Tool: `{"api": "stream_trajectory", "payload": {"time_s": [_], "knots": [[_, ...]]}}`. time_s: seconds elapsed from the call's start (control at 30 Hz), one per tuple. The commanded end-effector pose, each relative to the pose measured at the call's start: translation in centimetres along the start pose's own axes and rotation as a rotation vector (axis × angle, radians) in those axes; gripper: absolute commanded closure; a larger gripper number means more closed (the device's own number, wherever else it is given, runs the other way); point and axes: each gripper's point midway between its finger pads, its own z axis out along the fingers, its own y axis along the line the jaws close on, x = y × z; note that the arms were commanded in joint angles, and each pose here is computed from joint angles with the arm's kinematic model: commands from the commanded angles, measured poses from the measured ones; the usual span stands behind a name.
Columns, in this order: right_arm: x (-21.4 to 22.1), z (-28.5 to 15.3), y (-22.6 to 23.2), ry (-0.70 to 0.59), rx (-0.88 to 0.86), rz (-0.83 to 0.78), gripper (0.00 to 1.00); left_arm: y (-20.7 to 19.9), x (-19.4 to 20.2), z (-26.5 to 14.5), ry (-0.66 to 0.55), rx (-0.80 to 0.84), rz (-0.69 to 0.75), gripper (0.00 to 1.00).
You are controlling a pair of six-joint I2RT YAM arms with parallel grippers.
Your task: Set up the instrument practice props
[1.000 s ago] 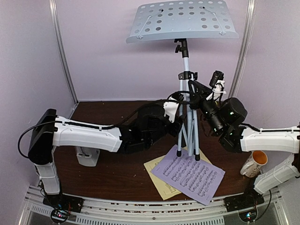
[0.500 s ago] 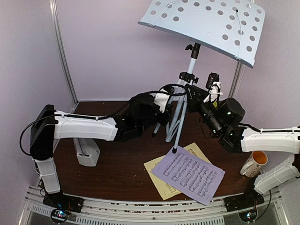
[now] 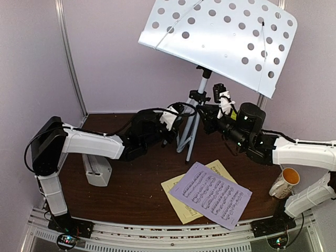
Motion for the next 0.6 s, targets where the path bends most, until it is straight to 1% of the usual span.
{"api": "stream_trajectory", "payload": {"time_s": [0.0, 0.07, 0.27, 0.37, 0.47, 0.57], "knots": [[-12.1, -1.0, 3.2, -0.308, -0.110, -0.135, 1.00, 14.6, 2.1, -0.1, -0.014, -0.424, -0.102, 1.00], [-11.5, 0.7, 3.7, -0.273, -0.118, -0.178, 1.00, 14.8, 2.6, 0.5, -0.016, -0.418, -0.105, 1.00], [-9.7, 4.9, 4.2, -0.192, -0.100, -0.245, 1.00, 14.5, 4.8, 2.3, 0.054, -0.367, -0.146, 1.00], [-8.6, 6.1, 3.5, -0.158, -0.078, -0.232, 1.00, 13.9, 5.9, 2.2, 0.102, -0.336, -0.165, 1.00], [-8.1, 6.7, 2.6, -0.140, -0.062, -0.186, 1.00, 13.6, 6.4, 1.5, 0.140, -0.327, -0.182, 1.00], [-7.8, 7.0, 2.2, -0.133, -0.061, -0.157, 1.00, 13.5, 6.6, 0.7, 0.152, -0.322, -0.199, 1.00]]}}
